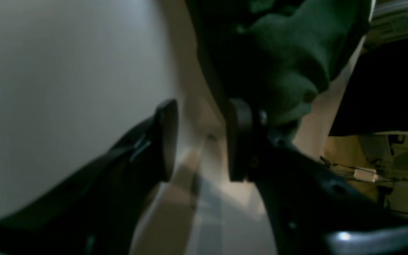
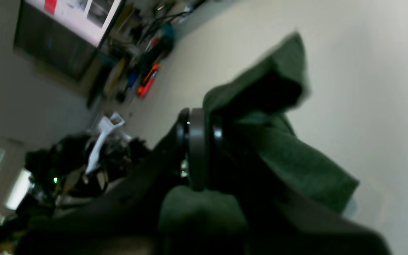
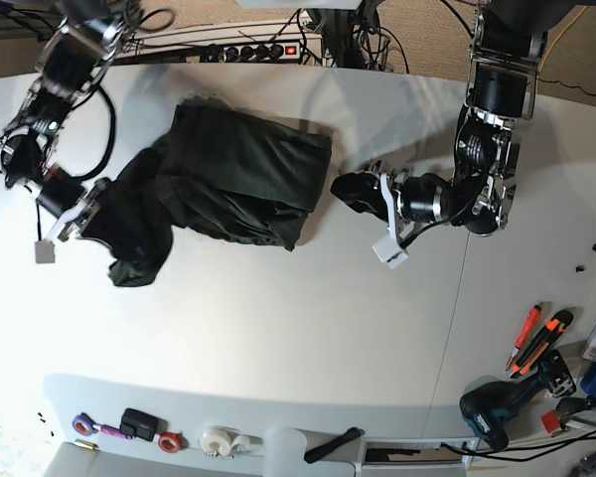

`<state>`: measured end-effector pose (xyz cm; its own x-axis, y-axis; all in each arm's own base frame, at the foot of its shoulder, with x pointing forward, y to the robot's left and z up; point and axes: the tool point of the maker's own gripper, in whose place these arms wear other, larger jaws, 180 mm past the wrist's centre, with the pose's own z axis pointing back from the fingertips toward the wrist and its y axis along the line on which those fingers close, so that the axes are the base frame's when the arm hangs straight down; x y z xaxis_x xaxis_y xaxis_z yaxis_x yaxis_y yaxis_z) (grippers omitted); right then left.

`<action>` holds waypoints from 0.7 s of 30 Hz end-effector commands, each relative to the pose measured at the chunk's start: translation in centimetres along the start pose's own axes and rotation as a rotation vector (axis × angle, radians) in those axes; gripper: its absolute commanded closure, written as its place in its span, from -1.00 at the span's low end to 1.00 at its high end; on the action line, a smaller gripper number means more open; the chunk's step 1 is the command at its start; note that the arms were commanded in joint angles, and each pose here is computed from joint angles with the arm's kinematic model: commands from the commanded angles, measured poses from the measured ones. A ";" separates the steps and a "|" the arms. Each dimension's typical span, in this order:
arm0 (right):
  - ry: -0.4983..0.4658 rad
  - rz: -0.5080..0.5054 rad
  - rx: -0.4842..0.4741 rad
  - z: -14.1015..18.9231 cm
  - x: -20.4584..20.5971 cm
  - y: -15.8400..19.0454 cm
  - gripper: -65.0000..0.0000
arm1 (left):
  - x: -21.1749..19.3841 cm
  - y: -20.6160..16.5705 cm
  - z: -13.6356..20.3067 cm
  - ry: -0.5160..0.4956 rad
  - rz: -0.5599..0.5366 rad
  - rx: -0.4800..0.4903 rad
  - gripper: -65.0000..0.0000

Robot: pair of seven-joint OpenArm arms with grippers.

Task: Layout the t-shirt on the table in an organized manner, then fold the t-shirt properly
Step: 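Grasp the strip's other end with the right gripper and fold it over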

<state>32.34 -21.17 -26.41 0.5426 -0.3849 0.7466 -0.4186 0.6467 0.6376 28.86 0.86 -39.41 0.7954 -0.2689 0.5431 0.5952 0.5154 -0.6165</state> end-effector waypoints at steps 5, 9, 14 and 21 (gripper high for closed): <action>-0.039 0.181 0.078 0.3 -0.5 7.4 1.00 | 1.0 0.2 0.5 -0.008 -0.027 0.013 0.34; -0.048 0.209 0.101 0.1 -2.3 10.7 1.00 | 1.0 0.2 0.5 -0.009 -0.027 0.012 0.34; 0.117 0.216 0.013 -2.7 -6.7 9.9 1.00 | 1.0 0.2 0.5 -0.009 -0.027 0.012 0.34; 0.195 0.373 -0.043 -6.9 -8.9 10.4 1.00 | 1.0 0.2 0.5 -0.009 -0.027 0.012 0.34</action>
<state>27.64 -6.63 -29.49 0.5397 0.0425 0.8408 -0.5652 0.7584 0.3245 28.91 0.85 -39.37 0.7948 -0.2688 0.5441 0.5960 0.5151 -0.6160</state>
